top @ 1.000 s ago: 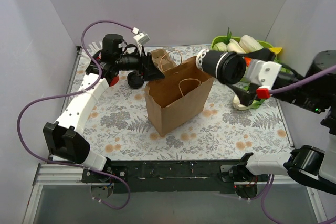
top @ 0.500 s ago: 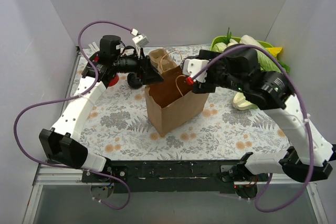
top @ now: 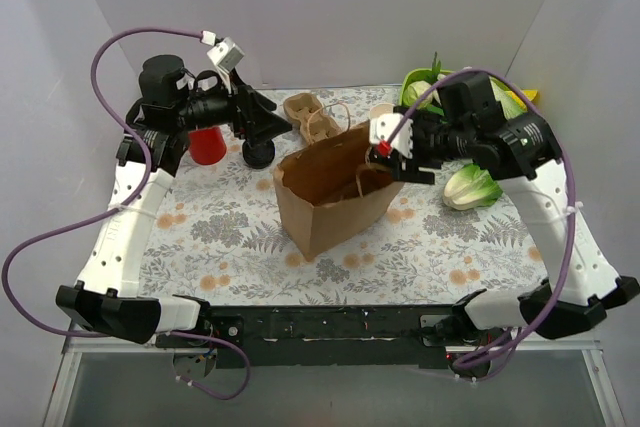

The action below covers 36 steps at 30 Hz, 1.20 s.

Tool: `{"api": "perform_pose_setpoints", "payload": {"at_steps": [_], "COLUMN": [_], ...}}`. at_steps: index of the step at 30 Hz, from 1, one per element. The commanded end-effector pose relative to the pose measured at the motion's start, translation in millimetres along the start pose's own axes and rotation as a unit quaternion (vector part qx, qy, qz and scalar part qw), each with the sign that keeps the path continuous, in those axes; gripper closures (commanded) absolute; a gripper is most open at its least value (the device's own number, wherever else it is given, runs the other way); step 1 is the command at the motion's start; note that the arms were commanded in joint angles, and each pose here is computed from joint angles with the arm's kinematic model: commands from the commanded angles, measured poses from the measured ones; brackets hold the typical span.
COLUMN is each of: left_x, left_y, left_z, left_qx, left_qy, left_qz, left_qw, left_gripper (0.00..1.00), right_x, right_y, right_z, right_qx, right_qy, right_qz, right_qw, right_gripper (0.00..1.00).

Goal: Pack the takeout coffee

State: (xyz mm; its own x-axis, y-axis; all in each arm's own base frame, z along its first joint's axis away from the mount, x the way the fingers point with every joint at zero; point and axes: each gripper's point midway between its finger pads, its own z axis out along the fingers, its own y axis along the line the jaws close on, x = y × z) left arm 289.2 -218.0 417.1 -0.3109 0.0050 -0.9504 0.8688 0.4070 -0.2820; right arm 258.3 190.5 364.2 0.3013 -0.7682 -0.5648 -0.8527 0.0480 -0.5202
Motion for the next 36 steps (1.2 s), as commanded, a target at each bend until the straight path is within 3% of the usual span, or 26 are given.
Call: {"api": "perform_pose_setpoints", "payload": {"at_steps": [1,9,18,25,34,36], "left_x": [1,49,103,118,121,120], "left_y": [6,39,75,81,87,87], "left_z": [-6,2,14,16,13,12], "left_qx": [-0.024,-0.061,-0.089,-0.093,-0.108,-0.11], "left_qy": [-0.014,0.02,0.072,0.091,0.105,0.107], "left_qz": [-0.009,-0.034,-0.066,-0.083,-0.081,-0.08], "left_qw": [1.0,0.997,0.991,0.988,0.985,0.985], "left_gripper": [0.22,0.22,0.22,0.22,0.22,0.22], "right_x": [5,-1,14,9,-18,-14], "right_y": [54,107,135,147,136,135], "right_z": [-27,-78,-37,-19,18,26], "right_qx": [-0.051,-0.017,-0.101,-0.132,-0.11,-0.113], "right_qy": [-0.027,-0.098,-0.113,-0.14,-0.136,-0.109], "right_qz": [-0.056,-0.175,-0.191,-0.271,-0.276,-0.274], "right_qw": [0.997,0.979,0.97,0.943,0.945,0.949], "right_gripper": [0.99,0.99,0.99,0.99,0.99,0.99]}}
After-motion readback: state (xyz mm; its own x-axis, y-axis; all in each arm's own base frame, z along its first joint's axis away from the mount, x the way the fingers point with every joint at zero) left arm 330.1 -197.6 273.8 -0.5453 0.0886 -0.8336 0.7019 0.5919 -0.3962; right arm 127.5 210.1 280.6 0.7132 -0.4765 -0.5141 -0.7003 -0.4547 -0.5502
